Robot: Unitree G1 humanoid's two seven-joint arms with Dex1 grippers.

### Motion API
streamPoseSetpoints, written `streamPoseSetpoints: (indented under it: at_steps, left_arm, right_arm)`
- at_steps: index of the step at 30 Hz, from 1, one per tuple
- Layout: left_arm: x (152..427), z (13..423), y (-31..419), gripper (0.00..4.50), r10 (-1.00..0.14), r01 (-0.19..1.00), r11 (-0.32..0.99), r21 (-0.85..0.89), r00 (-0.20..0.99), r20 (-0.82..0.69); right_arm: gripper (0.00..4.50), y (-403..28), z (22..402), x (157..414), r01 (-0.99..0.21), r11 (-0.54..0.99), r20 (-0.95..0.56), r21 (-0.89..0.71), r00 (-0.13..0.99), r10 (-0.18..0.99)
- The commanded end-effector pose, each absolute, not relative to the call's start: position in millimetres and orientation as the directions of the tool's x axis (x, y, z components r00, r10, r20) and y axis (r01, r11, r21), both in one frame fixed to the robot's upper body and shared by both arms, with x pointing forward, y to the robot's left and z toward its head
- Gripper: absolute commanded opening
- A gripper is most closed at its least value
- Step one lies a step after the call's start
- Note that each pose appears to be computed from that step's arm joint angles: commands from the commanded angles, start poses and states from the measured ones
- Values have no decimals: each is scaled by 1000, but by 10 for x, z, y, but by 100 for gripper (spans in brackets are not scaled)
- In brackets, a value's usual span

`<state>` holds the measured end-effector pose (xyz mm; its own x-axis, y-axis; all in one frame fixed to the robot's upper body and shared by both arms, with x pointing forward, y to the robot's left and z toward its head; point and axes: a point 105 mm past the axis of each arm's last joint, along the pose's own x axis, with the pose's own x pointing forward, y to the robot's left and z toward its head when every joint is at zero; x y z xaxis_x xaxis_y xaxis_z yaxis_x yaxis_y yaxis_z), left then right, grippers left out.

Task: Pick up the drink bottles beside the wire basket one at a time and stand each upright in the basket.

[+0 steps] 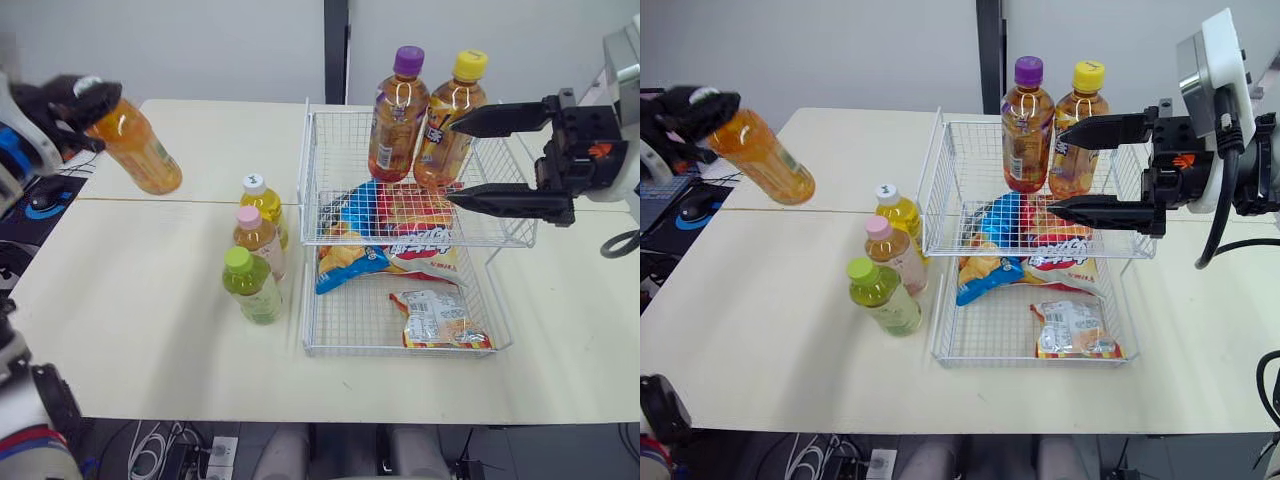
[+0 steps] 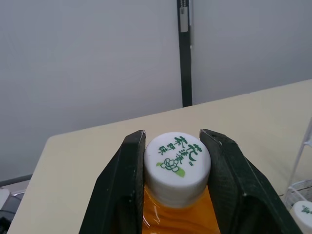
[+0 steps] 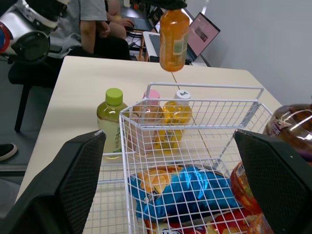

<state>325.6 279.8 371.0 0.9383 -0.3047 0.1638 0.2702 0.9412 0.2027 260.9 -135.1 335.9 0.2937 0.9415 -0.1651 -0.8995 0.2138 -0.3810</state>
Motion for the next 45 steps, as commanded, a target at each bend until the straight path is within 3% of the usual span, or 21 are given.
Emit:
streamPoseSetpoints:
  at_steps: [1,9,15,27,45]
  left_arm:
    - [3151,4129,2650,136,-409,354,903,245,882,233]
    - [3171,4747,2210,136,-619,563,785,258,736,275]
    - [3227,4963,1771,136,-758,709,652,270,602,250]
    - [3448,4831,1026,136,-896,859,444,254,425,130]
    - [3798,4282,740,136,-905,881,407,243,424,-22]
  right_arm:
    - [450,-1439,3481,2544,-863,238,-145,-445,332,932]
    - [450,-1653,3551,2514,-816,335,-129,-471,439,889]
    - [450,-1704,3508,2469,-802,377,-118,-463,478,870]
    - [450,-1765,3492,2391,-766,443,-99,-465,542,834]
    - [450,-1793,3514,2365,-750,471,-89,-464,568,818]
